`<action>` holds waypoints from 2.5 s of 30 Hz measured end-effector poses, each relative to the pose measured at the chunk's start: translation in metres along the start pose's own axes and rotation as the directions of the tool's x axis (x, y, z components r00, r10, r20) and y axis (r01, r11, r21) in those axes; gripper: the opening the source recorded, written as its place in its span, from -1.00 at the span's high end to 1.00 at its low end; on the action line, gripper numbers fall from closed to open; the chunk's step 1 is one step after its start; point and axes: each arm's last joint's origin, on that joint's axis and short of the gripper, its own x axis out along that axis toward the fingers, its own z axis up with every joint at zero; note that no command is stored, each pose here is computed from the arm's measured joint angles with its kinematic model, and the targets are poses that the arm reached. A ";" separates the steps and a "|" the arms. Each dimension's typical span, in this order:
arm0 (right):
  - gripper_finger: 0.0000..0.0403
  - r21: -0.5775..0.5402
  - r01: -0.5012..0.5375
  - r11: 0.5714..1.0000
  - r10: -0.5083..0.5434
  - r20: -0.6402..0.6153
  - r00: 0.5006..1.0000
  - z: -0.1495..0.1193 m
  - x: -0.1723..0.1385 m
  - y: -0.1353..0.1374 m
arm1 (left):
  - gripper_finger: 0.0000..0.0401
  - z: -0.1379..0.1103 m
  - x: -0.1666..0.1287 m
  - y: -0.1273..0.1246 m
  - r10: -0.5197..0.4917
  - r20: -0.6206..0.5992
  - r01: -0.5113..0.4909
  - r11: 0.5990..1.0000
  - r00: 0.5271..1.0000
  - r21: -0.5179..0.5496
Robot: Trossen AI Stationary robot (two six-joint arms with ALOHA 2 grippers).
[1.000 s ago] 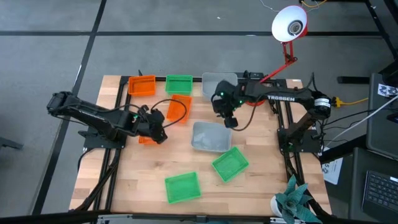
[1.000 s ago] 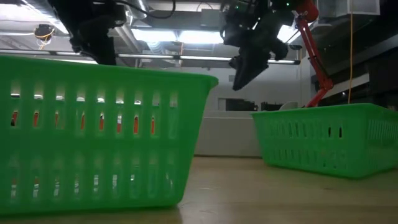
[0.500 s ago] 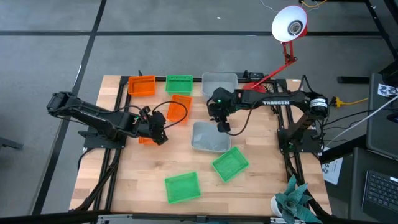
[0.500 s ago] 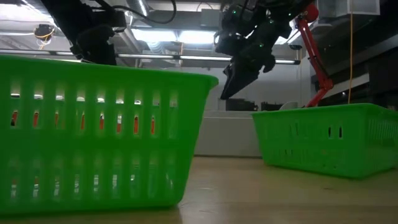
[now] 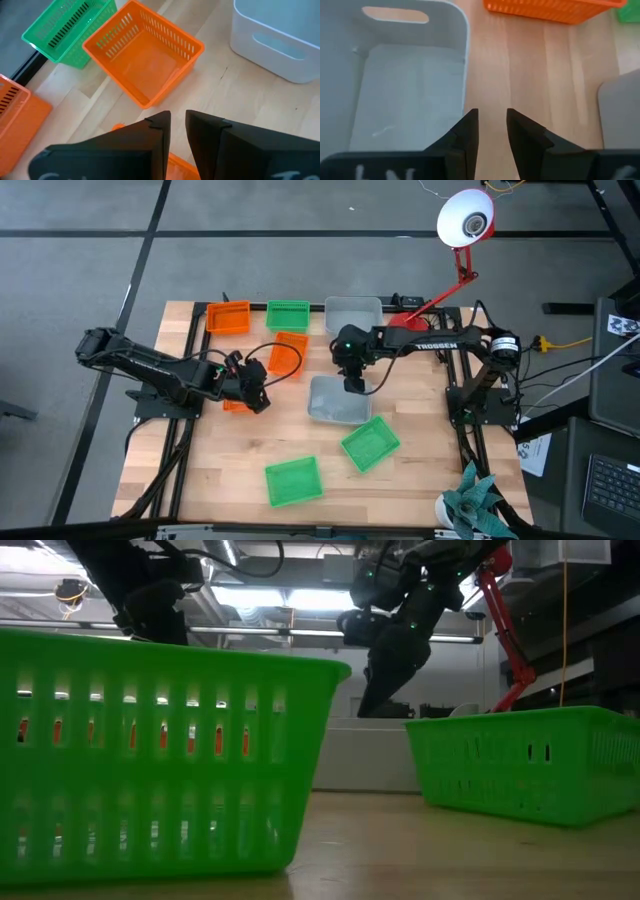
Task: Stack baskets by color
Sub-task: Stack the bottom gray bin on top of the top gray bins
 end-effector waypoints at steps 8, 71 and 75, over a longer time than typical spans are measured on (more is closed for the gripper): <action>0.50 -0.001 -0.031 1.000 0.031 0.006 1.000 0.002 0.001 0.009 | 0.74 0.000 0.000 0.000 0.000 0.000 0.000 1.000 1.000 0.000; 1.00 -0.118 0.348 0.930 -0.350 -0.003 0.937 0.012 -0.138 -0.202 | 0.74 0.000 0.000 0.000 0.000 0.002 0.000 0.999 1.000 0.049; 1.00 -0.147 0.316 0.937 -0.321 -0.016 0.947 0.011 -0.125 -0.207 | 0.74 0.001 0.000 -0.001 -0.005 0.009 0.005 0.999 1.000 0.043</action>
